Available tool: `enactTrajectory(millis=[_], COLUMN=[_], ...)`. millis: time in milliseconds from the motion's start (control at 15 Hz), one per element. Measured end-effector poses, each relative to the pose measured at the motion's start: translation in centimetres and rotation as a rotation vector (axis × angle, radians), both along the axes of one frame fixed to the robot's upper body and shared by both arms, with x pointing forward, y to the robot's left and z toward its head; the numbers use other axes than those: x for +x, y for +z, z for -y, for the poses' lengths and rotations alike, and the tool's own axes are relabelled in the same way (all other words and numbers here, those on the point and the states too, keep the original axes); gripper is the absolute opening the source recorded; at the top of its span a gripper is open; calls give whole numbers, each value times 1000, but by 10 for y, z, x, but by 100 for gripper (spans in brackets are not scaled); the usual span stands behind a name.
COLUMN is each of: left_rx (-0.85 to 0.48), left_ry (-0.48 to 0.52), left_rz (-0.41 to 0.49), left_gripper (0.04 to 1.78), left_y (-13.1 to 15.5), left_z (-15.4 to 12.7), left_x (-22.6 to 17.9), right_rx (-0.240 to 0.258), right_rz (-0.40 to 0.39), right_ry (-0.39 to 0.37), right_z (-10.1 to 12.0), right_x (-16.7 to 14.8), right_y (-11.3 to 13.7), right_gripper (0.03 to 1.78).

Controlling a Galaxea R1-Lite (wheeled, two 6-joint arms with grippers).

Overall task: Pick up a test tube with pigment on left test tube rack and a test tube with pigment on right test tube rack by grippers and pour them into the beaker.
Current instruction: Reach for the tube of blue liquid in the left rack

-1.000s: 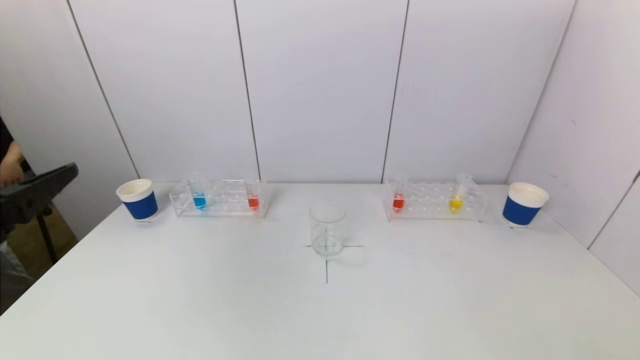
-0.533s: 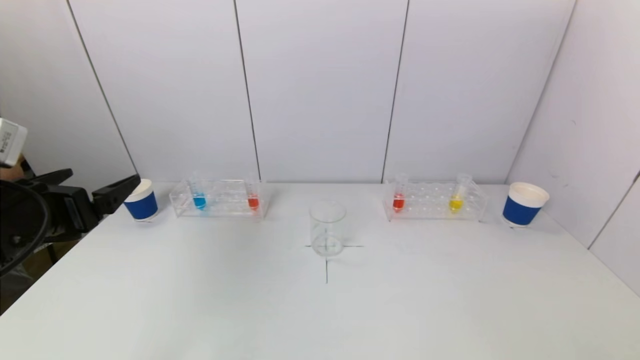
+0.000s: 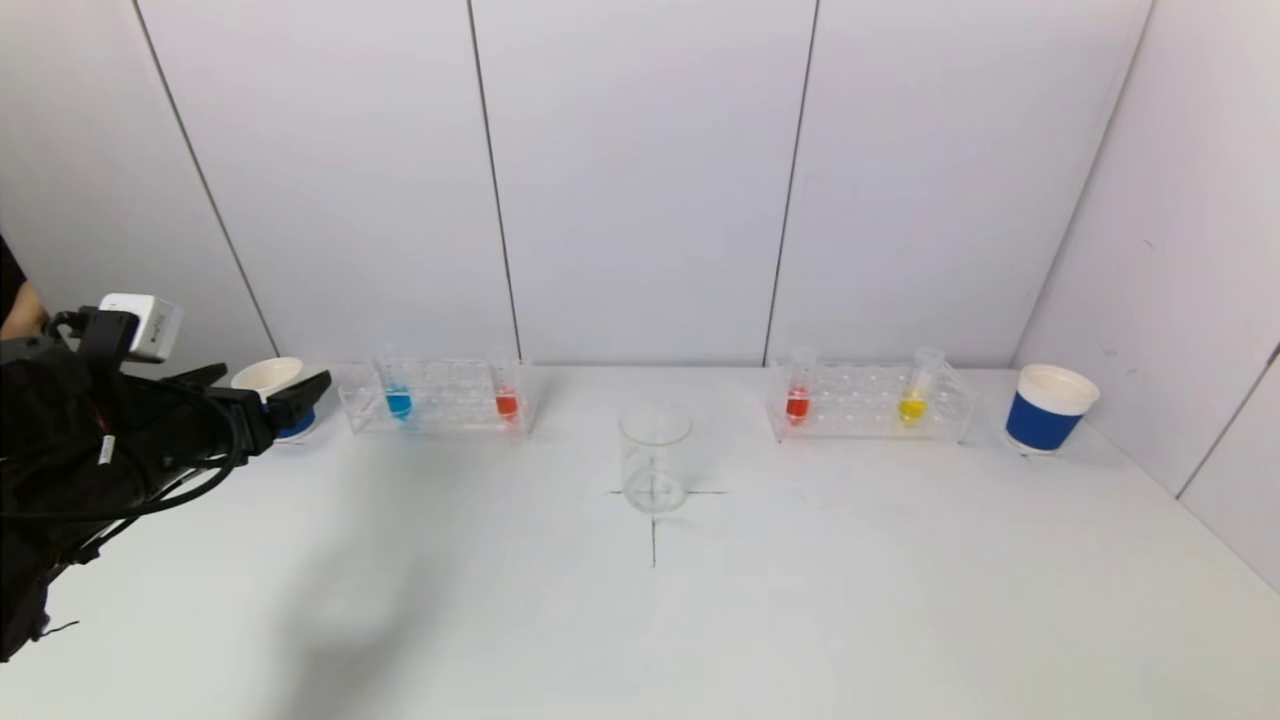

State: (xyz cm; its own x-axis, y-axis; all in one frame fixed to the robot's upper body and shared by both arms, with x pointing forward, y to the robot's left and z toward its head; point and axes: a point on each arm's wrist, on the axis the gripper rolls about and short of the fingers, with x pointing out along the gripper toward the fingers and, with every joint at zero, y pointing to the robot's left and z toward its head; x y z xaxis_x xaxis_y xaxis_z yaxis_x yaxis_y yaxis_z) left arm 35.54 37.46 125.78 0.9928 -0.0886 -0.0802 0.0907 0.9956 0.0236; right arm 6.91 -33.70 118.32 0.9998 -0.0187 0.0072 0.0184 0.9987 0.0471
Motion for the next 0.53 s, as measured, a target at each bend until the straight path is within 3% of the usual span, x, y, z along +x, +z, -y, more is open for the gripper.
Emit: enactTrajectory(millis=[533], left_rx=[10], left_ry=[-24], left_rz=[52], left_gripper=[176], left_y=[-70], left_z=[-14], left_x=[68], right_rx=[0], right_rz=[0], right_ry=[0], right_z=[0], right_x=[0], right_y=[0], right_gripper=[177])
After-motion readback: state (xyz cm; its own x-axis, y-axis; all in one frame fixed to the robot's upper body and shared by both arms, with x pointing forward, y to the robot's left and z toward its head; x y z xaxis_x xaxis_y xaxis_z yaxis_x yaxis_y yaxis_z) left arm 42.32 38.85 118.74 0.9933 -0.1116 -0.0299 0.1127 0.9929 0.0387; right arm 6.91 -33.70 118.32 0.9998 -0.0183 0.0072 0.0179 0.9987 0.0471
